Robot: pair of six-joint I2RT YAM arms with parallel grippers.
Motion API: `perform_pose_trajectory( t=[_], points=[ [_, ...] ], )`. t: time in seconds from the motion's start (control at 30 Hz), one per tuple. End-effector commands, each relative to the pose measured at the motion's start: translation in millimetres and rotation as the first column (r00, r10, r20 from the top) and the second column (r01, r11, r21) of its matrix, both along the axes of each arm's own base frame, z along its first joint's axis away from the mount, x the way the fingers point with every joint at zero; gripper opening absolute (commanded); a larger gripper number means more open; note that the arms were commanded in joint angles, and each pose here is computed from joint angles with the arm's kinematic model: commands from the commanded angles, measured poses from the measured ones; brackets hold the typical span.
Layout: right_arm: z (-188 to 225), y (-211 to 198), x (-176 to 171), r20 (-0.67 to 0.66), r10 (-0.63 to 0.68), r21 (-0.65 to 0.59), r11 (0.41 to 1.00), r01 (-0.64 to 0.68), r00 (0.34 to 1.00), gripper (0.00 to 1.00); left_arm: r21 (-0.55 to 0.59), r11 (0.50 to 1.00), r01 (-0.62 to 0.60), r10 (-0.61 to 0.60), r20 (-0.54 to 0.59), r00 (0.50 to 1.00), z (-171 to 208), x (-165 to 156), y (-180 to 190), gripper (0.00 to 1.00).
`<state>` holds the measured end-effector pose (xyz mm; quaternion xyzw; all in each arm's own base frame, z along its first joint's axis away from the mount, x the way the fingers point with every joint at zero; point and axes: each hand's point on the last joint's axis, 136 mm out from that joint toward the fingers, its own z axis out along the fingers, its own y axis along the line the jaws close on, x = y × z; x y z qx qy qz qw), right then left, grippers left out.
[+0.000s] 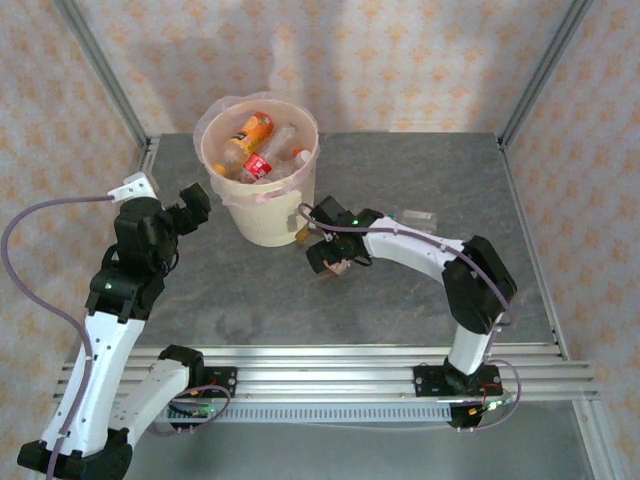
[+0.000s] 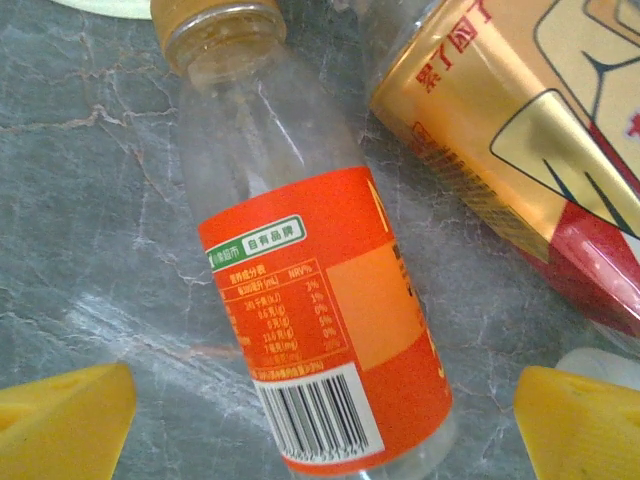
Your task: Put the plastic bottles in the bin
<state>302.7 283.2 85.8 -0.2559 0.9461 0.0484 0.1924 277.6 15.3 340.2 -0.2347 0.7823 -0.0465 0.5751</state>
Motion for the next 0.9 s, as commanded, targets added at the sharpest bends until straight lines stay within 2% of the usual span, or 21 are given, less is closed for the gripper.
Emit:
perform_pose_trajectory(
  t=[0.0,0.27,0.47,0.87],
  points=[
    [-5.4,6.9,1.9,-0.007,0.034,-0.019,0.999,-0.034,0.999,0.95,-0.001,0.999,-0.046,0.046,0.022,0.999,2.8,-2.2,8.2,1.00],
    [-29.0,8.4,-8.8,-0.047,0.023,-0.017,1.000,-0.024,0.999,0.89,-0.005,0.999,-0.047,0.047,0.024,0.999,2.3,-1.2,8.1,1.00],
    [-42.6,8.9,-15.0,-0.075,0.007,0.001,1.000,-0.007,0.997,0.77,-0.010,0.999,-0.045,0.045,0.022,0.999,1.0,0.0,7.3,1.00],
    [-66.3,8.8,-5.9,-0.067,-0.047,-0.027,0.999,0.045,0.997,0.72,-0.011,0.999,-0.041,0.041,0.015,0.999,0.3,1.4,6.3,1.00]
  ],
)
